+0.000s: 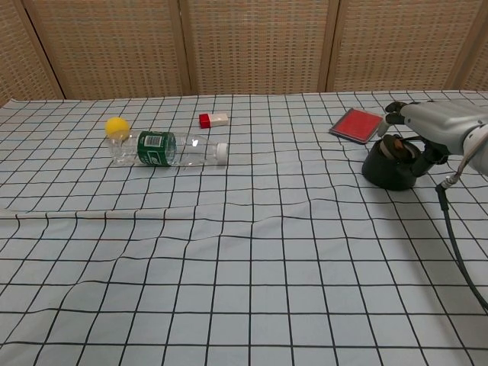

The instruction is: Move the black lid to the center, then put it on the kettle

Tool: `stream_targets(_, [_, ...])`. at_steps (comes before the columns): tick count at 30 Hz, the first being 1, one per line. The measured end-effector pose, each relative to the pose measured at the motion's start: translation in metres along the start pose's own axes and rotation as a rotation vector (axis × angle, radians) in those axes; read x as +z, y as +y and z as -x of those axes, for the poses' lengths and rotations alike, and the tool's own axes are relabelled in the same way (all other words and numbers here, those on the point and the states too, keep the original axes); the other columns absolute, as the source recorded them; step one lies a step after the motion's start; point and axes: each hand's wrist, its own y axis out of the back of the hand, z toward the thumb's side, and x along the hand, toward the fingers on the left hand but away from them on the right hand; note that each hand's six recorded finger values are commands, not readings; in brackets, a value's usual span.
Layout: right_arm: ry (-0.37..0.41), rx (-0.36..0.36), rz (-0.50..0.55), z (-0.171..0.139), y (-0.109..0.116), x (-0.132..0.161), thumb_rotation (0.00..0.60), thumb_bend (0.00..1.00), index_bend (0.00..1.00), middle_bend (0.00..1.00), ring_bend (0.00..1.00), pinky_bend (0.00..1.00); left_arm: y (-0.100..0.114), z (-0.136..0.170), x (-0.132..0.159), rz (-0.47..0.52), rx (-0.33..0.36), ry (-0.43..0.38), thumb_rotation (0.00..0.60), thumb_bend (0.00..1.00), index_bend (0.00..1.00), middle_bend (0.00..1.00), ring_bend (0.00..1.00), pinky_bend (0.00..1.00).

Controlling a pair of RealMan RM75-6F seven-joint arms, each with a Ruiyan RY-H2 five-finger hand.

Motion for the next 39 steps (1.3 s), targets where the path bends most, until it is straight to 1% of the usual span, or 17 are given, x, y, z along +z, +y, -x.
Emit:
stream_targets(11, [-0.027, 0.021, -0.011, 0.004, -0.004, -0.005, 0.6, 0.54, 0.27, 0.0, 0.0, 0.0, -0.001, 0.0, 0.001, 0.0, -0.004, -0.003, 0.6, 0.07, 0.0, 0.0, 0.0, 0.0])
stream_targets(23, [-0.034, 0.042, -0.011, 0.002, -0.011, -0.006, 0.6, 0.54, 0.28, 0.0, 0.0, 0.0, 0.0, 0.0, 0.0, 0.005, -0.003, -0.001, 0.6, 0.07, 0.0, 0.0, 0.0, 0.0])
stream_targets(27, [-0.024, 0.028, -0.005, 0.002, -0.008, -0.003, 0.6, 0.54, 0.28, 0.0, 0.0, 0.0, 0.001, 0.0, -0.001, 0.008, 0.002, 0.001, 0.6, 0.07, 0.0, 0.0, 0.0, 0.0])
stream_targets(31, [-0.002, -0.011, 0.005, -0.003, 0.004, 0.0, 0.6, 0.53, 0.26, 0.0, 0.0, 0.0, 0.003, -0.002, -0.004, 0.009, 0.01, 0.01, 0.6, 0.07, 0.0, 0.0, 0.0, 0.0])
stream_targets(33, [0.008, -0.033, 0.009, -0.006, 0.011, 0.001, 0.6, 0.51, 0.25, 0.0, 0.0, 0.0, 0.004, -0.002, -0.005, 0.009, 0.013, 0.015, 0.6, 0.07, 0.0, 0.0, 0.0, 0.0])
stream_targets(36, [0.02, -0.072, 0.012, -0.013, 0.021, -0.002, 0.6, 0.39, 0.21, 0.0, 0.0, 0.0, 0.005, -0.003, -0.007, 0.008, 0.02, 0.022, 0.6, 0.07, 0.0, 0.0, 0.0, 0.0])
stream_targets(39, [0.027, -0.107, 0.002, -0.023, 0.028, -0.01, 0.6, 0.32, 0.16, 0.0, 0.0, 0.0, 0.006, -0.003, -0.009, -0.005, 0.028, 0.028, 0.6, 0.07, 0.0, 0.0, 0.0, 0.0])
